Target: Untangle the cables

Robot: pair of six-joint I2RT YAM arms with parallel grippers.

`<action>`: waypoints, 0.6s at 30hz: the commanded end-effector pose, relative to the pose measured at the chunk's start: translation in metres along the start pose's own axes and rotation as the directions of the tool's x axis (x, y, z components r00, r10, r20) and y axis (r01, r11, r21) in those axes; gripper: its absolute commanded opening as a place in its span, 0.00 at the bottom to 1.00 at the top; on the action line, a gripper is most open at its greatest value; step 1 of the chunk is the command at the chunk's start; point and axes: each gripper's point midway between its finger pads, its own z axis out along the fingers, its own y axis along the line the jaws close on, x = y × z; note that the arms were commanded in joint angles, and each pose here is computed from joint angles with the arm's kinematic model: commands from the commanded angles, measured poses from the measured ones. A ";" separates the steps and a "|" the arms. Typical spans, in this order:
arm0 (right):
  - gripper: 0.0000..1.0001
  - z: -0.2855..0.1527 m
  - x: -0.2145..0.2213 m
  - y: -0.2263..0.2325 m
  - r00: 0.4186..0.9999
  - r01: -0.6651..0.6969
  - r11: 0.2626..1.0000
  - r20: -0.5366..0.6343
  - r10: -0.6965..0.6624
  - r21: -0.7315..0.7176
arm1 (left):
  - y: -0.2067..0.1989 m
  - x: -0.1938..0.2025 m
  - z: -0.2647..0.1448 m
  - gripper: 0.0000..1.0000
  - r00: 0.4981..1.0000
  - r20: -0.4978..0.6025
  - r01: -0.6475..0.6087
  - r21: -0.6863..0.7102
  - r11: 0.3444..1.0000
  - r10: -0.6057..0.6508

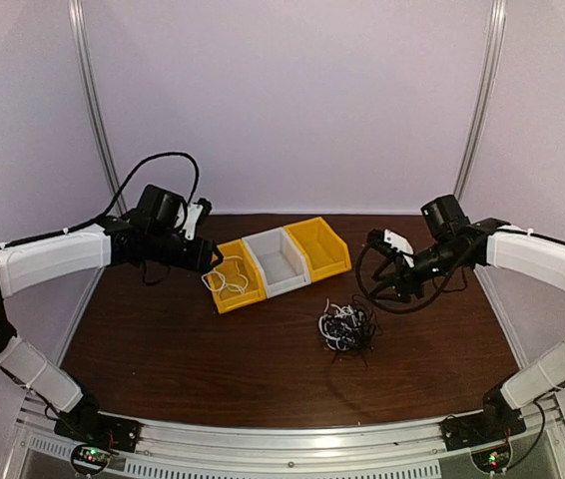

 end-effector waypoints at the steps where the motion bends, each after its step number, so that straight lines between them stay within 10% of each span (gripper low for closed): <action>1: 0.56 0.006 -0.005 0.009 0.994 0.088 0.996 -0.072 -0.086 0.034 | 0.024 0.042 -0.016 0.57 0.997 -0.074 0.016 -0.119 0.993 -0.025; 18: 0.54 0.030 0.011 0.026 0.990 0.091 0.996 -0.108 -0.093 -0.024 | 0.019 0.050 0.022 0.45 0.964 -0.049 0.263 0.011 0.965 -0.262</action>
